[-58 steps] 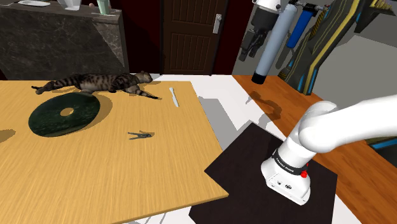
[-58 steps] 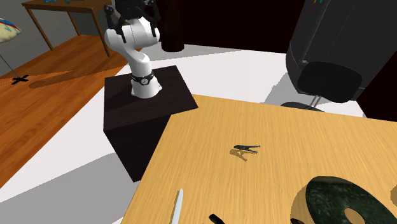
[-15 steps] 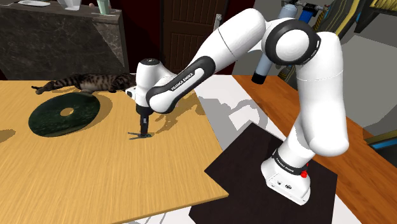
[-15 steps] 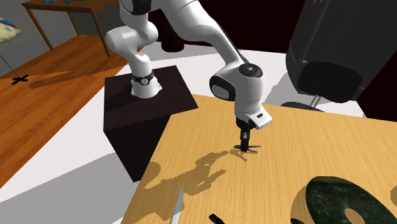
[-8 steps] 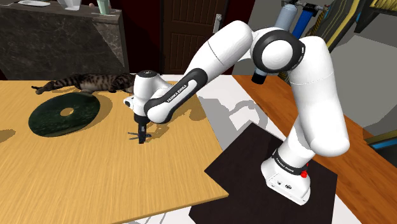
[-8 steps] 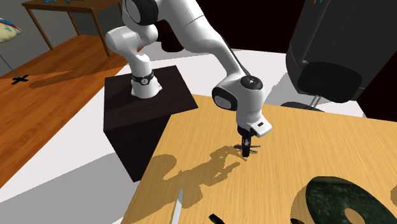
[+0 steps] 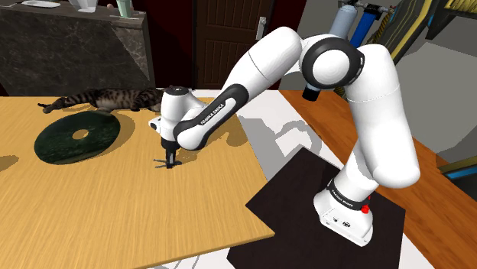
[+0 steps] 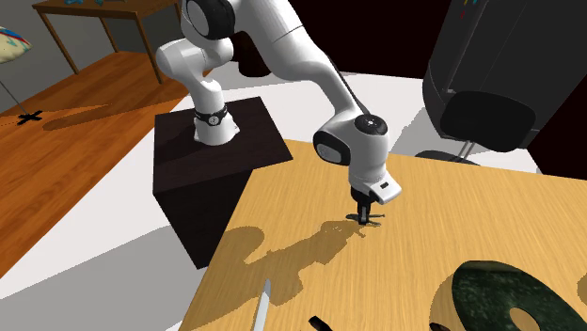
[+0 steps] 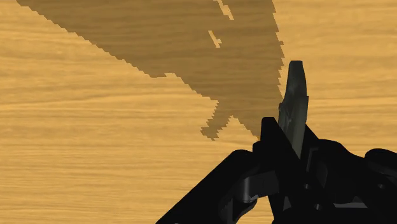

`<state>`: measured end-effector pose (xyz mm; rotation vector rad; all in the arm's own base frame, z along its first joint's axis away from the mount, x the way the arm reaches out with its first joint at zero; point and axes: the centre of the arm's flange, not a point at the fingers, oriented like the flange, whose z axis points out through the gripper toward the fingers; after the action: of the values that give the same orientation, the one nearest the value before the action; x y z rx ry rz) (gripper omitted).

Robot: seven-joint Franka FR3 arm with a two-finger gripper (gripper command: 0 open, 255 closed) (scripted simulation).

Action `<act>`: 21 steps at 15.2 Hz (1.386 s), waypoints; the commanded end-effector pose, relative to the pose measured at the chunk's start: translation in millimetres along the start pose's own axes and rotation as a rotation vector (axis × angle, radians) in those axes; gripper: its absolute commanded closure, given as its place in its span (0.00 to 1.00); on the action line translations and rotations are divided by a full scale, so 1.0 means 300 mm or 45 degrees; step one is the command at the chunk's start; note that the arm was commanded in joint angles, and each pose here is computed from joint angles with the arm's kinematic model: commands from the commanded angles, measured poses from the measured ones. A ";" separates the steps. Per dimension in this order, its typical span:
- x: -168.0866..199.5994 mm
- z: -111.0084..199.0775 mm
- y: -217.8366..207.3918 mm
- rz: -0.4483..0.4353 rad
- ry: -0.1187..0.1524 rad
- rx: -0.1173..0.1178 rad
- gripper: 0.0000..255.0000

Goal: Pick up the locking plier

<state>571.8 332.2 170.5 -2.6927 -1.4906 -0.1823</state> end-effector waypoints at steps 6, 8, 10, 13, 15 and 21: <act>0.000 -0.011 0.005 0.003 -0.004 0.001 1.00; 0.004 -0.046 0.005 0.003 -0.004 0.001 1.00; 0.009 -0.081 0.006 0.003 -0.004 0.001 1.00; 0.016 -0.133 0.006 0.003 -0.004 0.001 1.00; 0.020 -0.168 0.006 0.003 -0.004 0.001 1.00; 0.032 -0.258 0.007 0.003 -0.004 0.001 1.00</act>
<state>573.1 331.1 245.7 -2.6954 -1.4886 -0.1782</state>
